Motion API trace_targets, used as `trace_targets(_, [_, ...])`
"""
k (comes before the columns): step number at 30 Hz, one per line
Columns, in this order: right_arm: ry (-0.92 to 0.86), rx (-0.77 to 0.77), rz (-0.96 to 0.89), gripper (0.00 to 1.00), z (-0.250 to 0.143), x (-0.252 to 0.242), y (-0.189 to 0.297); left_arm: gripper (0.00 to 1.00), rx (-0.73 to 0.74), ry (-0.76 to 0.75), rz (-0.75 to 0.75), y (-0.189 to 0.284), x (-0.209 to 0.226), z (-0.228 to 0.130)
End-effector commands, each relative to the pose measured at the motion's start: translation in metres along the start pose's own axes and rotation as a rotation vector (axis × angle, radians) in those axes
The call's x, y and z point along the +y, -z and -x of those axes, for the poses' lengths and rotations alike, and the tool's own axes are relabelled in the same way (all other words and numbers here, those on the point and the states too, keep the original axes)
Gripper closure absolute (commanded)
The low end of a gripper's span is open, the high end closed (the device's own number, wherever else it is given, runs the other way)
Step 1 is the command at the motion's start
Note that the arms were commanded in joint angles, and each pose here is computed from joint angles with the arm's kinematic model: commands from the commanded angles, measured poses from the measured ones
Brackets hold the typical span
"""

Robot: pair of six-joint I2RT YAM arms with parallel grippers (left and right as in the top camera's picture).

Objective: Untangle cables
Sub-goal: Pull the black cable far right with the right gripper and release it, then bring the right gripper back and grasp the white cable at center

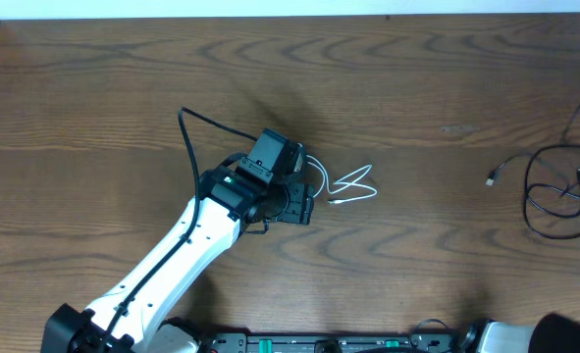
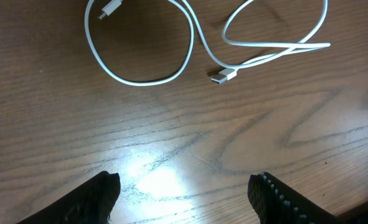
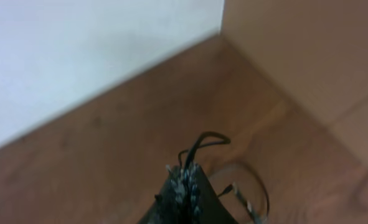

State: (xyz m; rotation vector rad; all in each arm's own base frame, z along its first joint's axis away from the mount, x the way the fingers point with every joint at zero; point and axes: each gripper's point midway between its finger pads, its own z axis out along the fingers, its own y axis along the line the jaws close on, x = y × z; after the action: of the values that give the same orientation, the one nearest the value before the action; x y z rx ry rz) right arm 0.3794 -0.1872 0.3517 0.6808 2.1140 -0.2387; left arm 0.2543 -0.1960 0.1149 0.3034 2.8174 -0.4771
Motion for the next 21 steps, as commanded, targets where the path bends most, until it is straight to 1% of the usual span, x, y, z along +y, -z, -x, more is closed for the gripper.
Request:
trace_targets(1, [-0.011, 0.136, -0.039, 0.99, -0.029, -0.009, -0.035, 0.29, 0.009, 0.008, 0.02, -0.003, 0.005, -0.001])
trace_targets(6, [-0.005, 0.284, -0.086, 0.99, -0.063, -0.02, -0.063, 0.29, 0.009, 0.008, 0.02, -0.003, 0.005, -0.001])
trace_targets(8, [-0.005, 0.329, -0.096, 0.91, -0.074, -0.023, -0.069, 0.29, 0.009, 0.008, 0.02, -0.003, 0.005, -0.001])
trace_targets(9, [-0.005, 0.35, -0.101, 0.81, -0.079, -0.024, -0.072, 0.29, 0.009, 0.008, 0.02, -0.003, 0.005, -0.001])
trace_targets(10, [-0.004, 0.364, -0.104, 0.64, -0.082, -0.025, -0.074, 0.29, 0.009, 0.008, 0.02, -0.003, 0.005, -0.001])
trace_targets(11, [-0.003, 0.375, -0.105, 0.5, -0.085, -0.025, -0.076, 0.29, 0.009, 0.008, 0.02, -0.003, 0.005, -0.001])
trace_targets(12, [-0.003, 0.387, -0.103, 0.39, -0.088, -0.025, -0.078, 0.29, 0.009, 0.008, 0.02, -0.003, 0.005, -0.001])
trace_targets(13, [-0.004, 0.403, -0.097, 0.34, -0.092, -0.024, -0.079, 0.29, 0.009, 0.008, 0.02, -0.003, 0.005, -0.001])
trace_targets(15, [-0.013, 0.425, -0.048, 0.29, -0.096, -0.015, -0.08, 0.29, 0.009, 0.008, 0.02, -0.003, 0.005, -0.001])
trace_targets(16, [-0.024, 0.437, 0.005, 0.28, -0.099, -0.005, -0.079, 0.29, 0.009, 0.008, 0.02, -0.003, 0.005, -0.001])
trace_targets(18, [-0.052, 0.466, 0.128, 0.27, -0.103, 0.016, -0.076, 0.29, 0.009, 0.008, 0.02, -0.003, 0.005, -0.001])
trace_targets(21, [-0.078, 0.524, 0.342, 0.27, -0.111, 0.052, -0.062, 0.29, 0.009, 0.008, 0.02, -0.003, 0.005, -0.001])
